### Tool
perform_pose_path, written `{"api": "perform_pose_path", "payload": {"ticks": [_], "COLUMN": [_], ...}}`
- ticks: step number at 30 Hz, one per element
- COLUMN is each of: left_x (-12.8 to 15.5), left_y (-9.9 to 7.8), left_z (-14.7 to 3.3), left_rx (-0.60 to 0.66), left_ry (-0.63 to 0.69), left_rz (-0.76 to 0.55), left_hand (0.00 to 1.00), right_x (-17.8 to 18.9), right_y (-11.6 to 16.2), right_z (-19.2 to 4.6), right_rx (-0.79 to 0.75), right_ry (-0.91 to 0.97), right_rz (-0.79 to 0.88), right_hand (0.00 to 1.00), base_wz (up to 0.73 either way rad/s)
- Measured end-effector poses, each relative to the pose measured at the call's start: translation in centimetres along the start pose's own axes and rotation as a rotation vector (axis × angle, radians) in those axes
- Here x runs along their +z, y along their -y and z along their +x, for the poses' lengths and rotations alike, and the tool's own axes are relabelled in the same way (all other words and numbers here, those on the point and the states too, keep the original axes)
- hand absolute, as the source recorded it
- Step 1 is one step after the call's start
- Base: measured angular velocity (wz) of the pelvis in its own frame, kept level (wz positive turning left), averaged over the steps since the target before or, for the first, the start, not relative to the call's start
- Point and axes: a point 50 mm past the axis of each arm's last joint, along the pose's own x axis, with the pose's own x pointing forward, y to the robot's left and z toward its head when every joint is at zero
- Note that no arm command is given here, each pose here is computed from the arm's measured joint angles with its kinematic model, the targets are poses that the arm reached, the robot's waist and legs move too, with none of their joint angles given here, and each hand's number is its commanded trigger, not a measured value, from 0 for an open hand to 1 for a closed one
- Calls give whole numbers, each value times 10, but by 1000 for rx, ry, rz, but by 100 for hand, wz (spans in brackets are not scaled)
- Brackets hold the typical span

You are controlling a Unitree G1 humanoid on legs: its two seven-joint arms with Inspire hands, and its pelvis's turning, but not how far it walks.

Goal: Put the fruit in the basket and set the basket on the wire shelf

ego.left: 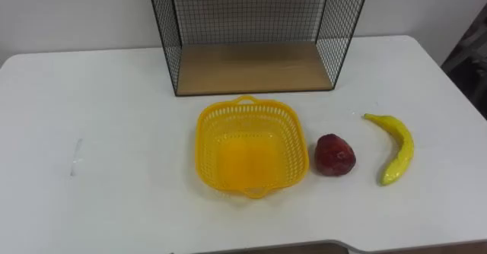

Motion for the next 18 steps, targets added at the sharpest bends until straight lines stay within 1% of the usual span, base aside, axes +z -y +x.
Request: {"api": "perform_pose_path", "payload": {"ticks": [13, 16, 18], "left_x": [-2, -2, -2], "left_y": [0, 0, 0], "left_z": [0, 0, 0], "left_rx": [4, 10, 16], "left_ry": [-13, -10, -6], "left_rz": [0, -1, -4], "left_hand": [0, 0, 0], "right_x": [-1, -6, -10], "right_y": [-1, 0, 0], "right_z": [0, 0, -1], "right_rx": [3, -9, -35], "right_ry": [-3, -16, -31], "right_rz": [17, 95, 191], "right_hand": [0, 0, 0], "base_wz": [0, 0, 0]}}
